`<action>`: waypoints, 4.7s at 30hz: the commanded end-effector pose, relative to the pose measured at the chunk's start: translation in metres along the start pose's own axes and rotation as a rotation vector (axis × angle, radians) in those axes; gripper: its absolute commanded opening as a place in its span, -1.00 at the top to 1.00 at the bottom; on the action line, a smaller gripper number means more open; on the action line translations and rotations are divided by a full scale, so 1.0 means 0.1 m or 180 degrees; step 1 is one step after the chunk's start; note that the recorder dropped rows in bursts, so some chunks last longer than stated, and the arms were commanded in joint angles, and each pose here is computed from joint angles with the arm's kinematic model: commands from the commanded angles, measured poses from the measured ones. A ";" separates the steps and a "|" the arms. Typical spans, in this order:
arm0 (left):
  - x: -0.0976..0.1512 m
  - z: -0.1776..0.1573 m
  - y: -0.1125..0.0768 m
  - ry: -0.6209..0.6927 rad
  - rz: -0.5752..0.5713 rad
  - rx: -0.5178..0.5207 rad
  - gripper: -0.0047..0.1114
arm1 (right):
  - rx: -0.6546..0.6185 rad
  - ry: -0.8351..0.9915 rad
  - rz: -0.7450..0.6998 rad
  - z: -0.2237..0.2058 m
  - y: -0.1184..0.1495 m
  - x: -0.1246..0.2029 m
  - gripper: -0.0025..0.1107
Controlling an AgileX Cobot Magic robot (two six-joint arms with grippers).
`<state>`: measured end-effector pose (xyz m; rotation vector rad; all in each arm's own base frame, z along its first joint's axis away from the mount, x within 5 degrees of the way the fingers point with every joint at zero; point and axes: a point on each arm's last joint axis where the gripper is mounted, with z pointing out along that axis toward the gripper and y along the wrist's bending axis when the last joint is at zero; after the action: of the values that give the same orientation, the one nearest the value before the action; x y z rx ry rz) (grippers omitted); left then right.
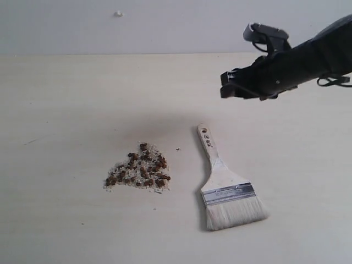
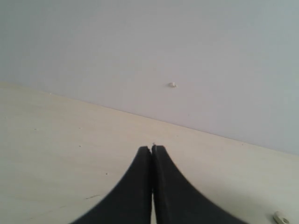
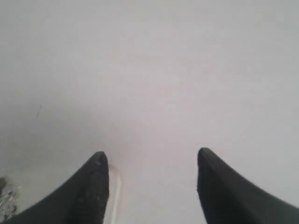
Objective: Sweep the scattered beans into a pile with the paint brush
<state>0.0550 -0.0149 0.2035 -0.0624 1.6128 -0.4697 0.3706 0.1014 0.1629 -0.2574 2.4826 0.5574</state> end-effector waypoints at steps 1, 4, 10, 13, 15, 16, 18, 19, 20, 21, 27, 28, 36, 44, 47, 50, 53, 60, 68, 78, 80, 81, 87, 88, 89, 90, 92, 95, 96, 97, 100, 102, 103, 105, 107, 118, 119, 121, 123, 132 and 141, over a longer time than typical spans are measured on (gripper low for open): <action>0.00 -0.01 0.00 -0.0023 -0.0008 0.0022 0.92 | 0.0318 -0.0490 -0.0107 -0.37 0.03 -0.24 0.45; 0.00 -0.01 0.00 -0.0023 -0.0008 0.0022 0.92 | 0.0577 -0.0852 -0.0009 -0.59 0.03 -0.27 0.88; 0.00 -0.01 0.00 -0.0023 -0.0008 0.0022 0.92 | 0.1534 -0.1780 0.0028 -1.05 -0.01 -0.03 0.96; 0.00 -0.01 0.00 -0.0023 -0.0008 0.0022 0.92 | 0.1771 -0.2217 -0.0106 -1.20 0.11 0.19 0.96; 0.00 -0.01 0.00 -0.0023 -0.0008 0.0022 0.92 | 0.1706 -0.2271 -0.0289 -1.22 0.19 0.28 0.96; 0.00 -0.01 0.00 -0.0023 -0.0008 0.0022 0.92 | 0.1652 -0.2250 -0.0408 -1.22 0.23 0.33 0.96; 0.00 -0.01 0.00 -0.0023 -0.0008 0.0022 0.92 | 0.1585 -0.2184 -0.0521 -1.20 0.28 0.42 0.96; 0.00 -0.01 0.00 -0.0023 -0.0008 0.0022 0.92 | 0.1571 -0.2147 -0.0540 -1.18 0.29 0.46 0.96; 0.00 -0.01 0.00 -0.0023 -0.0008 0.0022 0.92 | 0.1555 -0.2111 -0.0556 -1.17 0.30 0.49 0.96; 0.00 -0.01 0.00 -0.0023 -0.0008 0.0022 0.92 | 0.1551 -0.2084 -0.0557 -1.16 0.30 0.51 0.96; 0.00 -0.01 0.00 -0.0023 -0.0008 0.0022 0.92 | 0.1518 -0.1982 -0.0187 -1.14 0.27 0.56 0.96; 0.00 -0.01 0.00 -0.0023 -0.0008 0.0022 0.92 | 0.1518 -0.1982 -0.0187 -1.14 0.27 0.56 0.96; 0.00 -0.01 0.00 -0.0023 -0.0008 0.0022 0.92 | 0.1512 -0.1983 -0.0188 -1.14 0.27 0.55 0.96; 0.00 -0.01 0.00 -0.0023 -0.0008 0.0022 0.92 | 0.1513 -0.1982 -0.0179 -1.14 0.27 0.55 0.96; 0.00 -0.01 0.00 -0.0023 -0.0008 0.0022 0.92 | 0.1514 -0.1982 -0.0172 -1.14 0.27 0.55 0.96; 0.00 -0.01 0.00 -0.0023 -0.0008 0.0022 0.92 | 0.1519 -0.1977 -0.0189 -1.14 0.27 0.55 0.96; 0.00 -0.01 0.00 -0.0023 -0.0008 0.0022 0.92 | 0.1694 -0.1947 -0.0617 -1.16 0.27 0.54 0.96; 0.00 -0.01 0.00 -0.0023 -0.0008 0.0022 0.92 | 0.1660 -0.2581 -0.0835 -1.81 0.44 0.44 0.96; 0.00 -0.01 0.00 -0.0023 -0.0008 0.0022 0.92 | 0.0825 -0.3264 -0.0109 -2.90 0.58 0.84 0.96; 0.00 -0.01 0.00 -0.0023 -0.0008 0.0022 0.92 | 0.1030 -0.3717 -0.0040 -3.04 0.46 1.59 0.96; 0.00 -0.01 0.00 -0.0023 -0.0008 0.0022 0.92 | 0.1038 -0.3736 -0.0058 -3.00 0.44 1.69 0.96; 0.00 -0.01 0.00 -0.0023 -0.0008 0.0022 0.92 | 0.1054 -0.3730 -0.0081 -2.97 0.43 1.74 0.96; 0.00 -0.01 0.00 -0.0019 0.0000 0.0027 0.92 | 0.1102 -0.3556 -0.0053 -2.76 0.33 1.90 0.96; 0.00 -0.01 0.00 -0.0019 0.0000 0.0027 0.92 | 0.1119 -0.3496 -0.0064 -2.71 0.31 1.93 0.96; 0.00 -0.01 0.00 -0.0019 0.0000 0.0027 0.92 | 0.1149 -0.3440 -0.0092 -2.66 0.29 1.96 0.96; 0.00 -0.01 0.00 -0.0019 0.0000 0.0027 0.92 | 0.1196 -0.3388 -0.0160 -2.62 0.28 1.99 0.96; 0.00 -0.01 0.00 -0.0019 0.0000 0.0027 0.92 | 0.1238 -0.3288 -0.0269 -2.53 0.25 2.06 0.96; 0.00 -0.01 0.00 -0.0019 0.0000 0.0027 0.92 | 0.1259 -0.3152 -0.0433 -2.39 0.21 2.16 0.96; 0.00 -0.01 0.00 -0.0019 0.0000 0.0027 0.92 | 0.1231 -0.3121 -0.0441 -2.35 0.20 2.19 0.96; 0.00 -0.01 0.00 -0.0019 0.0000 0.0027 0.92 | 0.1202 -0.3097 -0.0444 -2.31 0.19 2.23 0.96; 0.00 -0.01 0.00 -0.0019 0.0000 0.0027 0.92 | 0.1133 -0.2971 -0.0399 -2.27 0.20 2.31 0.96; 0.00 -0.01 0.00 -0.0019 0.0000 0.0027 0.92 | 0.1156 -0.2854 -0.0482 -2.25 0.20 2.36 0.96; 0.00 -0.01 0.00 -0.0019 0.0000 0.0027 0.92 | 0.1177 -0.2825 -0.0532 -2.25 0.20 2.37 0.96; 0.00 -0.01 0.00 -0.0019 0.0000 0.0027 0.92 | 0.1222 -0.2791 -0.0624 -2.25 0.20 2.40 0.96; 0.00 -0.01 0.00 -0.0019 0.0000 0.0027 0.92 | 0.1230 -0.2713 -0.0639 -2.24 0.20 2.43 0.96; 0.00 -0.01 0.00 -0.0019 0.0000 0.0027 0.92 | 0.1210 -0.2423 -0.0584 -2.18 0.18 2.48 0.96; 0.00 -0.01 0.00 -0.0019 0.0000 0.0027 0.92 | 0.1201 -0.2418 -0.0571 -2.18 0.18 2.48 0.96; 0.00 -0.01 0.00 -0.0019 0.0000 0.0027 0.92 | 0.1179 -0.2401 -0.0541 -2.17 0.18 2.49 0.96; 0.00 -0.01 0.00 -0.0019 0.0000 0.0027 0.92 | 0.1152 -0.2357 -0.0504 -2.16 0.19 2.50 0.96; 0.00 -0.01 0.00 -0.0019 0.0000 0.0027 0.92 | 0.1117 -0.2296 -0.0460 -2.15 0.19 2.51 0.96; 0.00 -0.01 0.00 -0.0019 0.0000 0.0027 0.92 | 0.1117 -0.2296 -0.0460 -2.15 0.19 2.51 0.96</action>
<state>0.0550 -0.0149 0.2035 -0.0624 1.6128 -0.4697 0.0538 0.0083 0.1861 -0.0789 1.7984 0.1096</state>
